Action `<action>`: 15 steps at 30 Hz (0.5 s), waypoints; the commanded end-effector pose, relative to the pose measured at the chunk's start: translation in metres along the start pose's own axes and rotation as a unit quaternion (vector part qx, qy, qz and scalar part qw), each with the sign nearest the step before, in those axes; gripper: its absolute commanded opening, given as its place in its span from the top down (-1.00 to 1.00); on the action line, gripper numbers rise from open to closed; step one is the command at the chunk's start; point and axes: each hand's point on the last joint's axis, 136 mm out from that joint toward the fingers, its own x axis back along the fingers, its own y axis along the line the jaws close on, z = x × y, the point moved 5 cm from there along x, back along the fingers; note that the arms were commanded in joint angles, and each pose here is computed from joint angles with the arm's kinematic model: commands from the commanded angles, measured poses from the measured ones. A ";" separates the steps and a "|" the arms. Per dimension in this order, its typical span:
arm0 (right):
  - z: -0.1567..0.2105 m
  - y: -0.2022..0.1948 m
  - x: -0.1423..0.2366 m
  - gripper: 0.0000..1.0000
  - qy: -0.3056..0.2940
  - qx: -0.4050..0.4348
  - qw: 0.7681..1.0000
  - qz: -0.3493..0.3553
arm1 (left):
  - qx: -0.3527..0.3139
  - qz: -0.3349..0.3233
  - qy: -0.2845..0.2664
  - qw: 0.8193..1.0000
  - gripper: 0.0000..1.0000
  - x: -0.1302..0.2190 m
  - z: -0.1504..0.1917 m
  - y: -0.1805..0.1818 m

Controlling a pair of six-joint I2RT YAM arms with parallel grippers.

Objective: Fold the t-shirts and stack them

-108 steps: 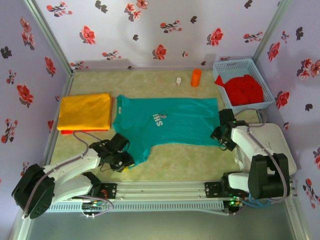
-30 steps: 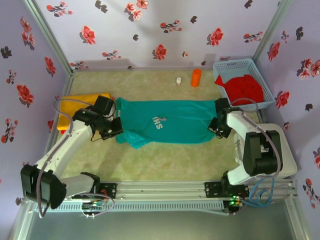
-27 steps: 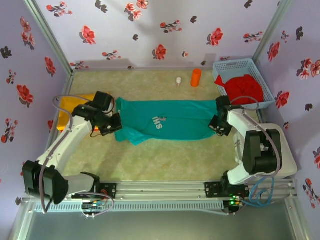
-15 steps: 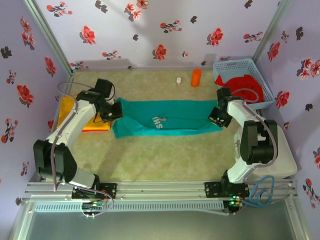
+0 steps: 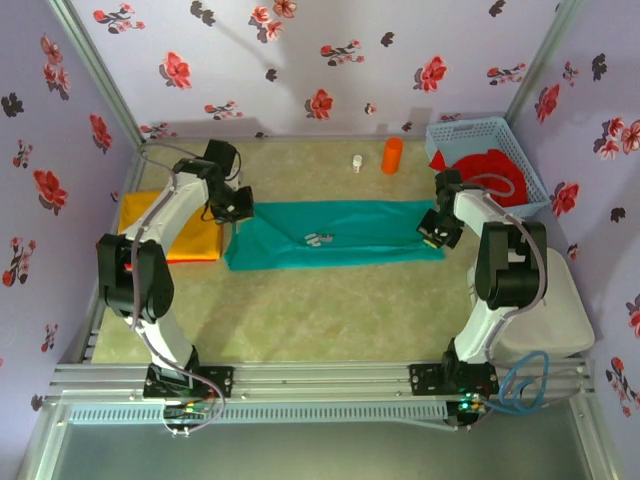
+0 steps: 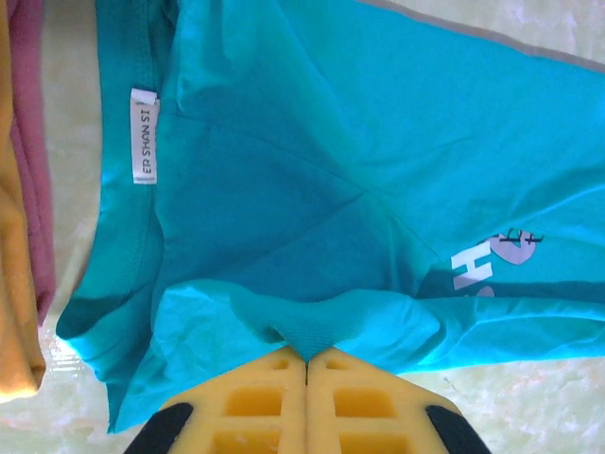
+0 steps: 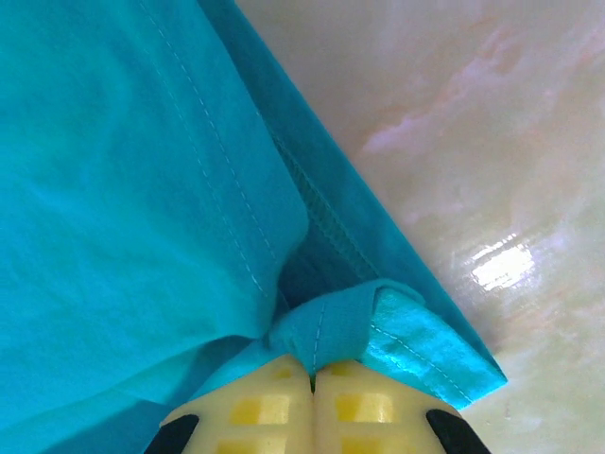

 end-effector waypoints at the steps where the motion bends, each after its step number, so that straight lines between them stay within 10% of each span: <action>1: -0.009 0.001 0.001 1.00 0.001 -0.009 1.000 -0.005 | -0.012 0.009 -0.016 1.000 1.00 0.003 -0.016 -0.003; 9: -0.017 0.003 -0.001 0.89 0.004 -0.018 1.000 -0.013 | -0.006 0.003 -0.012 1.000 1.00 -0.004 -0.027 0.005; 15: -0.020 0.009 0.007 0.34 -0.011 -0.026 0.999 -0.038 | 0.000 -0.002 -0.007 1.000 1.00 -0.013 -0.029 0.012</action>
